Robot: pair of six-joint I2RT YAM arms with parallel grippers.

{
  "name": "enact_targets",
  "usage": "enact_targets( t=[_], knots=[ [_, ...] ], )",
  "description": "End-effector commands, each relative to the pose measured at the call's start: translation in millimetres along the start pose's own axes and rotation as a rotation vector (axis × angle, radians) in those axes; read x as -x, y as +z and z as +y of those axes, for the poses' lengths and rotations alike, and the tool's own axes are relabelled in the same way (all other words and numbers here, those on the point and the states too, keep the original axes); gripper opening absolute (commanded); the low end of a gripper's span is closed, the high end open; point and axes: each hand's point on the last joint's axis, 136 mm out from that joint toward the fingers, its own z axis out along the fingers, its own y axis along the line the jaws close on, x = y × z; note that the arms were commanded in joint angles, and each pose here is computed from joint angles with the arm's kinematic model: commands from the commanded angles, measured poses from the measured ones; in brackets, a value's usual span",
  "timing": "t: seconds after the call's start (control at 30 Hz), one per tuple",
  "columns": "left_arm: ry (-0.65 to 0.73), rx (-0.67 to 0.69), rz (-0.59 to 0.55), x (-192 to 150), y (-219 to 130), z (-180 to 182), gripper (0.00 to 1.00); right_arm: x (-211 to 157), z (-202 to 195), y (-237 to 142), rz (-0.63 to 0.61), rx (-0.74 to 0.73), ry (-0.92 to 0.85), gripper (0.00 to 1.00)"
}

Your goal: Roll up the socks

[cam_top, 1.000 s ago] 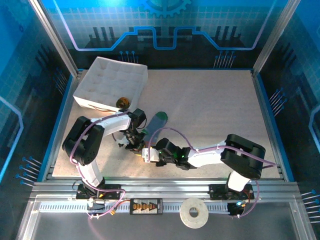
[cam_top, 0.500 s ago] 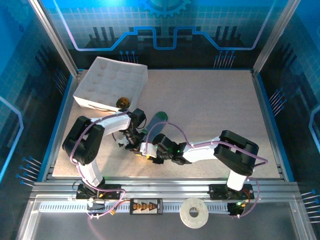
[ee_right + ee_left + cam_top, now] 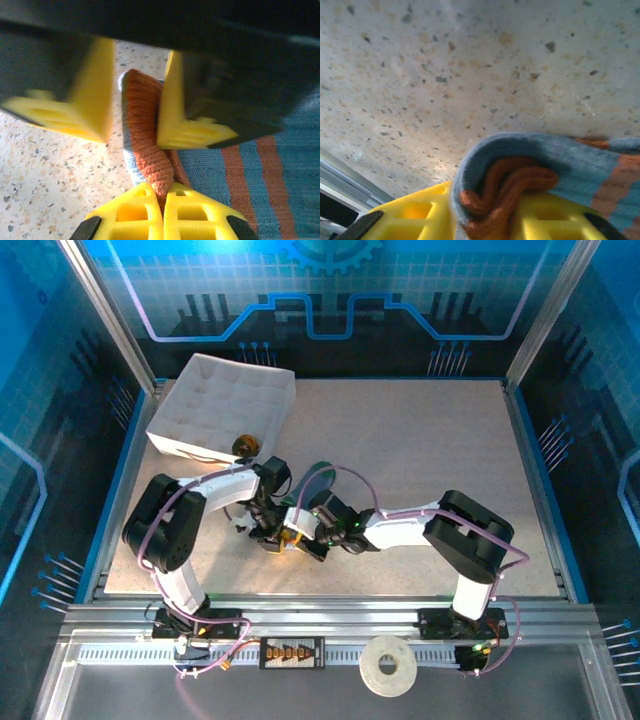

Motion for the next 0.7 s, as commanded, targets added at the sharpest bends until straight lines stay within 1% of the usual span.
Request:
enact_targets(
  t=[0.0, 0.13, 0.2, 0.23, 0.27, 0.3, 0.4, 0.47, 0.57, 0.67],
  knots=[
    [0.016, -0.062, -0.079, 14, -10, 4, 0.48, -48, 2, 7, 0.159, 0.095, 0.201, 0.00],
    [0.052, -0.152, -0.087, 13, -24, 5, 0.66, -64, 3, 10, 0.202, 0.149, 0.305, 0.00],
    [0.069, -0.187, -0.099, 14, -29, 8, 0.72, -74, 4, 11, 0.230, 0.167, 0.348, 0.00],
    [0.080, -0.205, -0.108, 16, -32, 11, 0.74, -67, 0, 13, 0.226, 0.170, 0.361, 0.00],
    [0.097, -0.234, -0.116, 17, -35, 12, 0.74, -69, -1, 13, 0.237, 0.172, 0.387, 0.00],
    [0.123, -0.270, -0.118, 17, -36, 10, 0.73, -70, -2, 14, 0.243, 0.183, 0.405, 0.00],
    [0.203, -0.377, -0.107, 13, -40, 3, 0.63, -73, -7, 17, 0.276, 0.196, 0.468, 0.00],
    [0.262, -0.426, -0.107, 11, -43, -1, 0.59, -74, -10, 17, 0.288, 0.195, 0.491, 0.00],
    [0.304, -0.456, -0.121, 11, -44, 1, 0.48, -75, -17, 18, 0.301, 0.194, 0.554, 0.00],
    [0.318, -0.495, -0.108, 10, -41, -4, 0.43, -79, -19, 18, 0.316, 0.216, 0.600, 0.00]
  ],
)
